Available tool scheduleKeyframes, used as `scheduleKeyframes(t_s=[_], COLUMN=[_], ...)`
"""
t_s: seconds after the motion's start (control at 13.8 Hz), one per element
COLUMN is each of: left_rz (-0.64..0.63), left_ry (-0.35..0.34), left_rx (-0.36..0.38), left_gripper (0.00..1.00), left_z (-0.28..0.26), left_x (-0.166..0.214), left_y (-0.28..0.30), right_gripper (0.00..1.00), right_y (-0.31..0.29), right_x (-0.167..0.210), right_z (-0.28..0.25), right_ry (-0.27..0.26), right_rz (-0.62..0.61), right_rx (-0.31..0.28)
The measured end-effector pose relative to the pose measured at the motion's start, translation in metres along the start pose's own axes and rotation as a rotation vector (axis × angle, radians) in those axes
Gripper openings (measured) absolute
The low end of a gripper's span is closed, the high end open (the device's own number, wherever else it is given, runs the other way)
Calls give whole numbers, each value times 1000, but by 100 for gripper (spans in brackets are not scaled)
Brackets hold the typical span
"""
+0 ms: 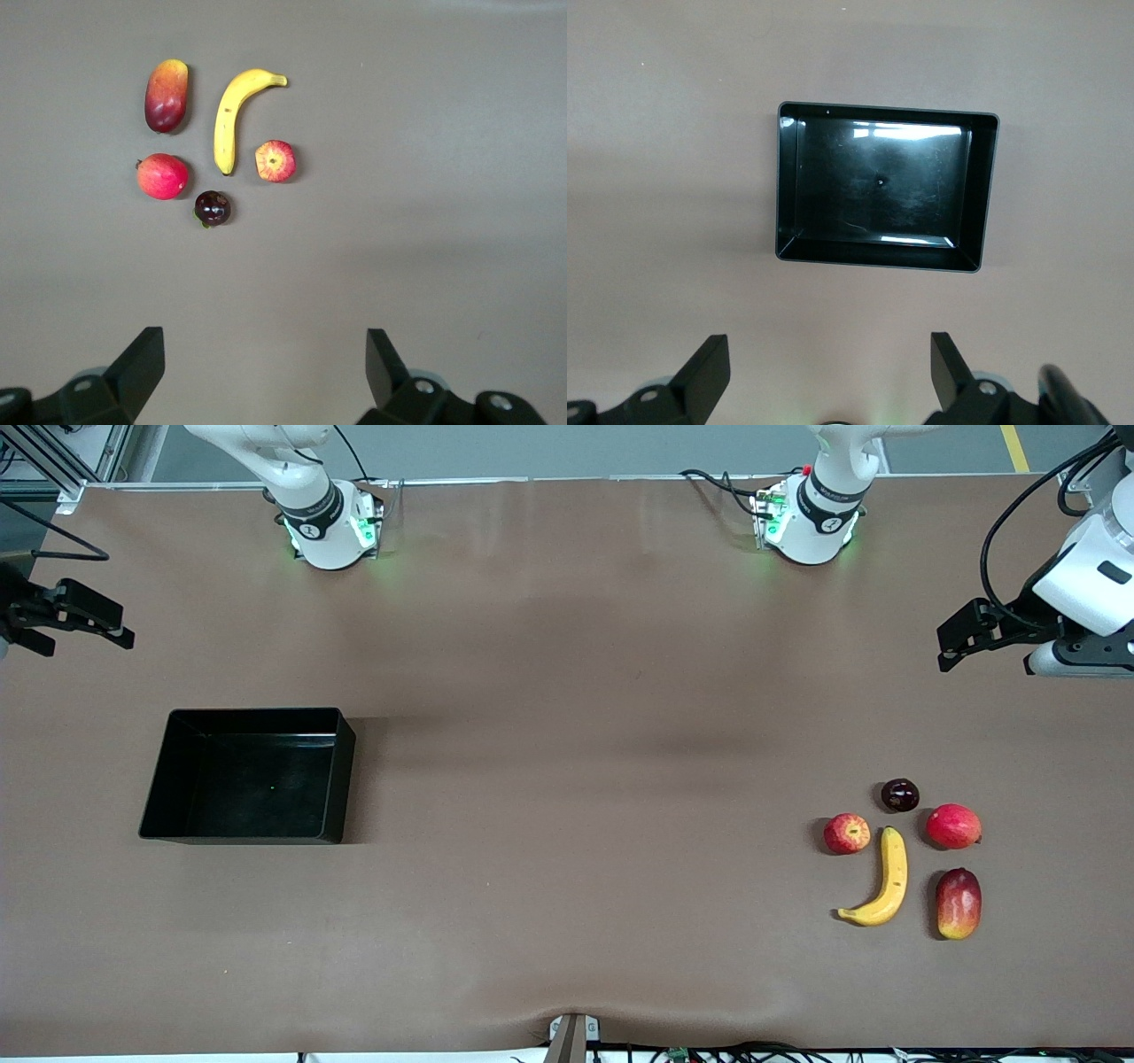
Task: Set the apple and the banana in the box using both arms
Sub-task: 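Reach the left gripper to the red apple while the right gripper reaches the box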
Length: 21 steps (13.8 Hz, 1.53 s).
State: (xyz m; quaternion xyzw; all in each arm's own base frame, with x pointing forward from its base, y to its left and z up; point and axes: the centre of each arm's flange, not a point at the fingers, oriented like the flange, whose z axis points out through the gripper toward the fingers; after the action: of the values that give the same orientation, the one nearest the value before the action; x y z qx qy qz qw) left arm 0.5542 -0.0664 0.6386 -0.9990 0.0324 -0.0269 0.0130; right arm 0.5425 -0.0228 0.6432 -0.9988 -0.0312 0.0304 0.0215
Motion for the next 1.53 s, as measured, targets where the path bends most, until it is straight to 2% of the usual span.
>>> scheduleKeyframes(t_s=[0.44,0.73,0.87,1.09,1.31,1.53], left_rz=[3,2,2,-4,-7,-18], left_ry=[-17,-61,-75,-96,-68,-45], left_rx=[-2,-11,-21,-38,-56,-67], left_gripper=[100,100,100,100,100,100], left_z=[9,43,76,140,205,280], left_x=[4,24,43,72,95,106], left_y=[1,-1,-2,-6,-5,-8], right_gripper=[100,100,100,100,100,100], right_y=[4,15,37,107,151,154], right_x=[6,15,29,52,59,63], right_z=[8,23,54,124,155,182], right_ry=[-14,-37,-87,-183,-177,-211], right_rz=[6,22,54,150,195,189], right_rx=[2,2,7,40,31,40])
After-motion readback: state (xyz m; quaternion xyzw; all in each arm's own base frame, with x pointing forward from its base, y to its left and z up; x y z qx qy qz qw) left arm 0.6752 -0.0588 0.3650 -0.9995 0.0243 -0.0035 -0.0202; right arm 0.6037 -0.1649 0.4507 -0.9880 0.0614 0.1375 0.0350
